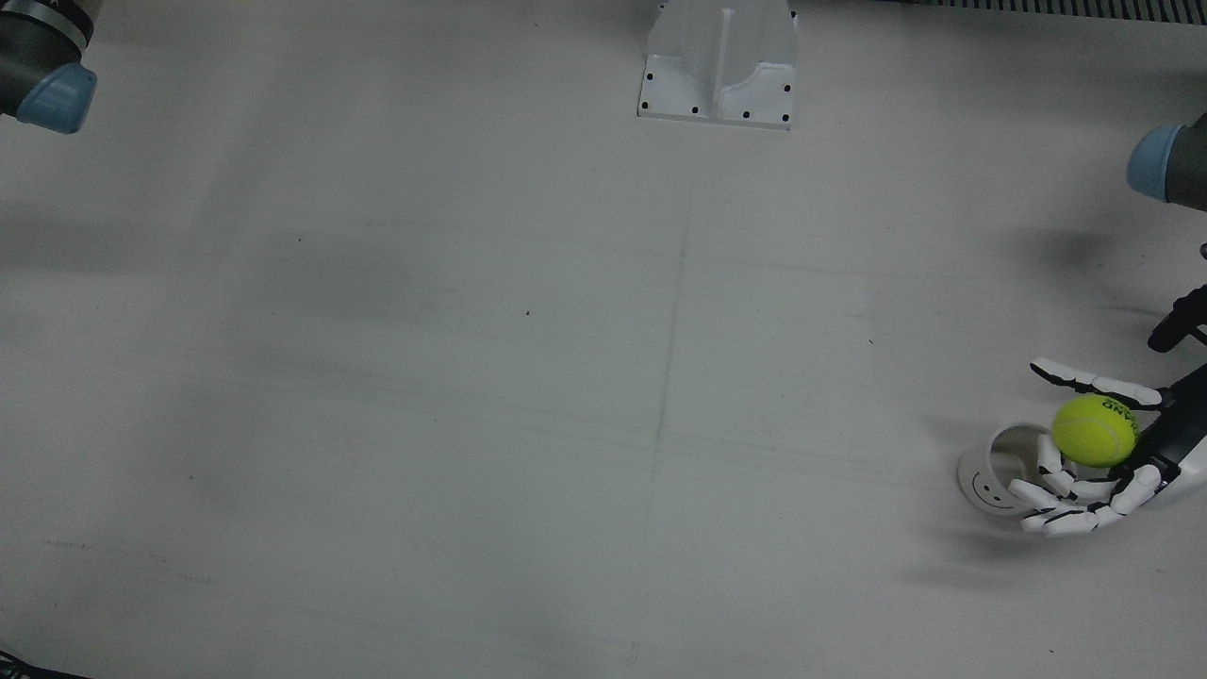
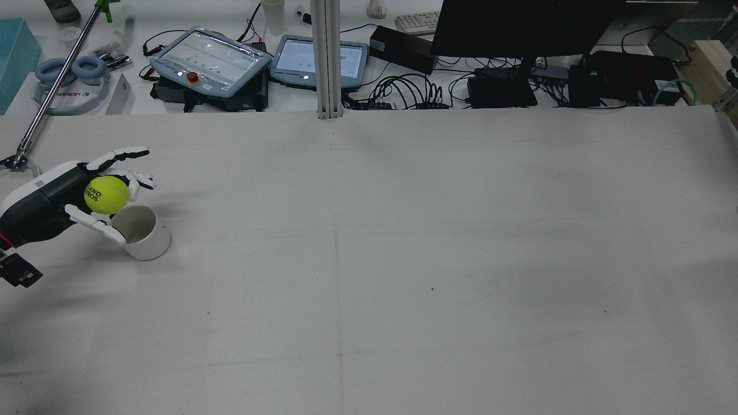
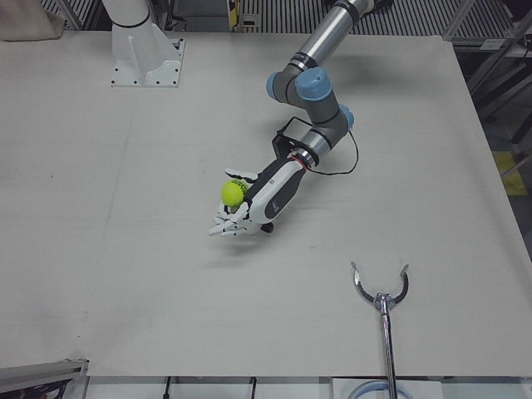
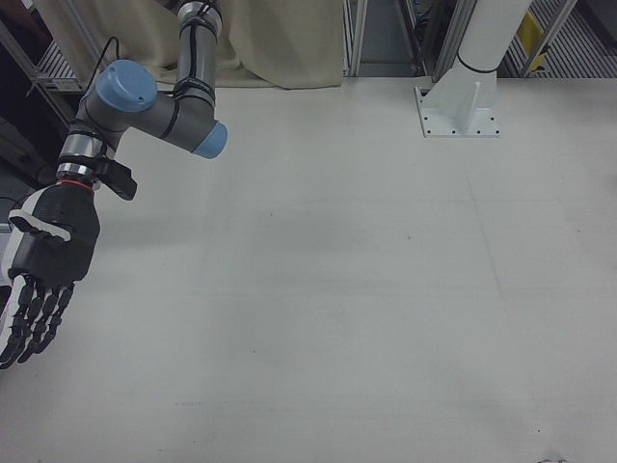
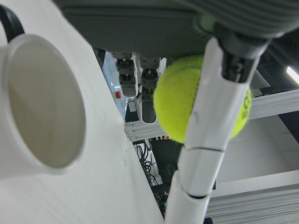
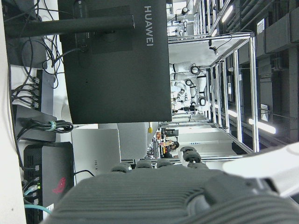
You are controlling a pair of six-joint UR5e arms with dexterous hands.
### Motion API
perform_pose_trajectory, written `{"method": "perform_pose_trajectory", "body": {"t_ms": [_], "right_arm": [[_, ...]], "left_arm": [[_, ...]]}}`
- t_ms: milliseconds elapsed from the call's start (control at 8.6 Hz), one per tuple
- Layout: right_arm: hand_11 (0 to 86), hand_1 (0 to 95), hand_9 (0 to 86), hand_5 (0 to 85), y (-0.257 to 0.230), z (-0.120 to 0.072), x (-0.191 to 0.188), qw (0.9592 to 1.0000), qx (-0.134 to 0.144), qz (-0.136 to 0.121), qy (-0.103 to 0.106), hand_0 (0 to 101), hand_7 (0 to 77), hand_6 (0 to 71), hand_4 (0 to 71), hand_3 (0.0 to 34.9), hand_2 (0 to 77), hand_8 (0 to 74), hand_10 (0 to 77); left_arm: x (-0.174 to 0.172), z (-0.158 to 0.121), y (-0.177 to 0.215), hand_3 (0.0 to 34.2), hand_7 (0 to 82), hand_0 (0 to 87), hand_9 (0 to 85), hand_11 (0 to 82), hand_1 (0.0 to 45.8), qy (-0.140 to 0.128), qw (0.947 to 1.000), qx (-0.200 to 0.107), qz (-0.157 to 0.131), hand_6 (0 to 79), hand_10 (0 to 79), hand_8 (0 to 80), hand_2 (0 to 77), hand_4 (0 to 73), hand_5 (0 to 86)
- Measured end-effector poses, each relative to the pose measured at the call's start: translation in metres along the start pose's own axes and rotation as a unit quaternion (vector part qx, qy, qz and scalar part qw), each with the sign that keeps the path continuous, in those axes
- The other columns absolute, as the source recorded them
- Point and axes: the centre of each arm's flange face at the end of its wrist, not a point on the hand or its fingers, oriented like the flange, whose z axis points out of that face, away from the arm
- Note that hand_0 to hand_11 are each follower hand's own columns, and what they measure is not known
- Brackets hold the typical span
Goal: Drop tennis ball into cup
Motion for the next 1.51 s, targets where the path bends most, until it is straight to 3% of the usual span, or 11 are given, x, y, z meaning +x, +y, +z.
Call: {"method": "perform_pose_trajectory", "body": {"t_ms": [233,349,465,581,698,814,1047,1163,1279,1512], "right_arm": [[0.5,0.5,0.0,0.0,0.0,0.0,0.0,1.0,0.0,0.0,0.0,0,0.0,0.0,0.0,0.0,0.5,0.0,0.0],[0.5,0.5,0.0,0.0,0.0,0.0,0.0,1.0,0.0,0.0,0.0,0,0.0,0.0,0.0,0.0,0.5,0.0,0.0],[0.5,0.5,0.0,0.0,0.0,0.0,0.0,1.0,0.0,0.0,0.0,0,0.0,0.0,0.0,0.0,0.5,0.0,0.0],[0.5,0.5,0.0,0.0,0.0,0.0,0.0,1.0,0.0,0.0,0.0,0,0.0,0.0,0.0,0.0,0.5,0.0,0.0],[0.5,0.5,0.0,0.0,0.0,0.0,0.0,1.0,0.0,0.0,0.0,0,0.0,0.0,0.0,0.0,0.5,0.0,0.0],[0.5,0.5,0.0,0.0,0.0,0.0,0.0,1.0,0.0,0.0,0.0,0,0.0,0.0,0.0,0.0,0.5,0.0,0.0],[0.5,0.5,0.0,0.0,0.0,0.0,0.0,1.0,0.0,0.0,0.0,0,0.5,0.0,0.0,0.0,0.5,0.0,0.0],[0.5,0.5,0.0,0.0,0.0,0.0,0.0,1.0,0.0,0.0,0.0,0,0.5,0.0,0.0,0.0,0.5,0.0,0.0],[0.5,0.5,0.0,0.0,0.0,0.0,0.0,1.0,0.0,0.0,0.0,0,0.5,0.0,0.0,0.0,0.5,0.0,0.0],[0.5,0.5,0.0,0.0,0.0,0.0,0.0,1.0,0.0,0.0,0.0,0,0.5,0.0,0.0,0.0,0.5,0.0,0.0]], "left_arm": [[-0.003,0.008,-0.002,0.0,52.4,80.0,33.8,18.0,28.9,0.004,1.0,0.005,-0.002,50.2,9.8,25.1,0.5,4.9,18.0],[-0.004,0.01,-0.003,0.0,54.0,80.2,33.3,18.0,30.0,0.005,1.0,0.006,-0.002,43.1,9.8,24.0,0.5,4.9,18.0],[-0.004,0.009,-0.004,0.0,54.0,80.2,33.3,18.0,30.0,0.006,1.0,0.006,-0.001,43.1,9.8,24.0,0.5,4.9,18.0],[-0.004,0.007,-0.005,0.0,49.6,80.0,31.1,18.0,29.5,0.007,1.0,0.005,-0.001,49.6,9.8,25.6,0.5,3.8,20.7],[-0.004,0.004,-0.007,0.0,31.6,72.2,16.9,13.6,29.5,0.008,1.0,0.004,0.0,33.3,7.1,12.0,0.5,1.6,13.1],[-0.004,0.001,-0.008,0.0,21.3,68.3,15.8,13.6,27.8,0.009,1.0,0.003,0.0,23.5,7.1,11.5,0.5,1.6,13.1],[0.0,-0.001,-0.007,0.0,22.4,66.4,13.6,10.9,27.8,0.014,0.9999,-0.001,-0.004,19.6,5.4,9.8,0.5,1.6,12.5],[0.011,-0.007,0.001,0.0,22.4,66.4,13.6,10.9,27.8,0.019,0.9997,-0.003,-0.016,25.6,5.4,9.8,0.5,3.3,12.5],[0.034,-0.019,0.004,0.0,13.6,65.7,8.2,7.6,27.8,0.032,0.9992,0.004,-0.024,21.3,2.7,6.5,0.5,3.3,12.5],[0.113,-0.06,0.001,0.0,11.4,64.9,8.7,9.3,26.2,0.084,0.9959,0.027,-0.019,22.9,4.9,8.2,1.1,4.4,12.5]]}}
